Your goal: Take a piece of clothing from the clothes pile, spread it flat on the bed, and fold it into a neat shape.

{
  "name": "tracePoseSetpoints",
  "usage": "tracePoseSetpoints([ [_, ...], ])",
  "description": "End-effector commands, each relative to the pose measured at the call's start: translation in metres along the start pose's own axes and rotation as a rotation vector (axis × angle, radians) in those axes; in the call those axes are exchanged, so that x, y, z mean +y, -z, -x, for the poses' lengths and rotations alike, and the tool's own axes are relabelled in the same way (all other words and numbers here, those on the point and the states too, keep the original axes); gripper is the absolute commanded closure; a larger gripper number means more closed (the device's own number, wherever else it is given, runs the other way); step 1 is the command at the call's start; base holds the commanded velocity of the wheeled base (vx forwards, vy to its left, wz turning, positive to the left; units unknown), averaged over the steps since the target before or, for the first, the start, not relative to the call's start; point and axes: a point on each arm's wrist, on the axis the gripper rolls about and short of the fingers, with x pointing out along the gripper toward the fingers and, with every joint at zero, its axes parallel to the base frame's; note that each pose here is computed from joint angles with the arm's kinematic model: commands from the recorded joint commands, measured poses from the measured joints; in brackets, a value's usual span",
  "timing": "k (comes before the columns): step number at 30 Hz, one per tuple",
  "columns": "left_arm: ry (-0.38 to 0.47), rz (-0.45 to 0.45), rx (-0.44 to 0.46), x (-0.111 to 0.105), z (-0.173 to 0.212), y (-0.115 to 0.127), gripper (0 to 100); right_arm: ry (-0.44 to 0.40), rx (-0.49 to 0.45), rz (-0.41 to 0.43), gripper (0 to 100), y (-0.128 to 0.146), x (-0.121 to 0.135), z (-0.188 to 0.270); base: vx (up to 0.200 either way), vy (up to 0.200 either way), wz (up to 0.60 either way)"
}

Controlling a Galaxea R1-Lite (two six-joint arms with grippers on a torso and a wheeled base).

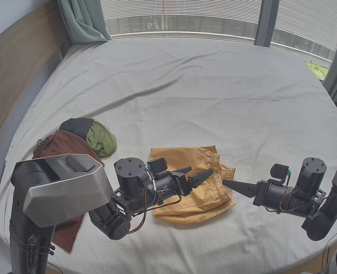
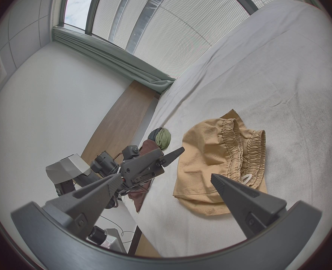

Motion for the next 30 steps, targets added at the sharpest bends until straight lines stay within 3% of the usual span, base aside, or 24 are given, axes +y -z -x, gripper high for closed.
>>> tracePoseSetpoints([
  [1, 0.008, -0.008, -0.023, -0.006, 0.003, -0.01, 0, 0.0, 0.004, -0.001, 0, 0.001, -0.001, -0.002, 0.0, 0.0, 0.0],
  [7, -0.032, 0.0, -0.002, 0.003, 0.018, -0.004, 0, 0.028, 0.005, -0.013, 0, 0.001, -0.012, -0.007, 0.0, 0.0, 0.0],
  [11, -0.072, -0.051, 0.001, 0.012, 0.032, -0.003, 0, 0.047, 0.008, 0.004, 0, 0.002, -0.023, -0.017, 0.0, 0.0, 0.0],
  [16, -0.158, -0.138, 0.013, 0.024, 0.063, -0.012, 0, 0.067, 0.0, 0.008, 0, 0.001, -0.043, -0.037, 0.0, 0.0, 0.0],
  [22, -0.215, -0.15, 0.0, 0.023, 0.097, -0.03, 0, 0.097, -0.028, 0.002, 0, -0.004, -0.069, -0.053, 0.0, 0.0, 0.0],
  [30, -0.281, -0.184, 0.028, 0.03, 0.135, -0.035, 0, 0.13, -0.076, 0.013, 0, -0.007, -0.083, -0.071, 0.0, 0.0, 0.0],
])
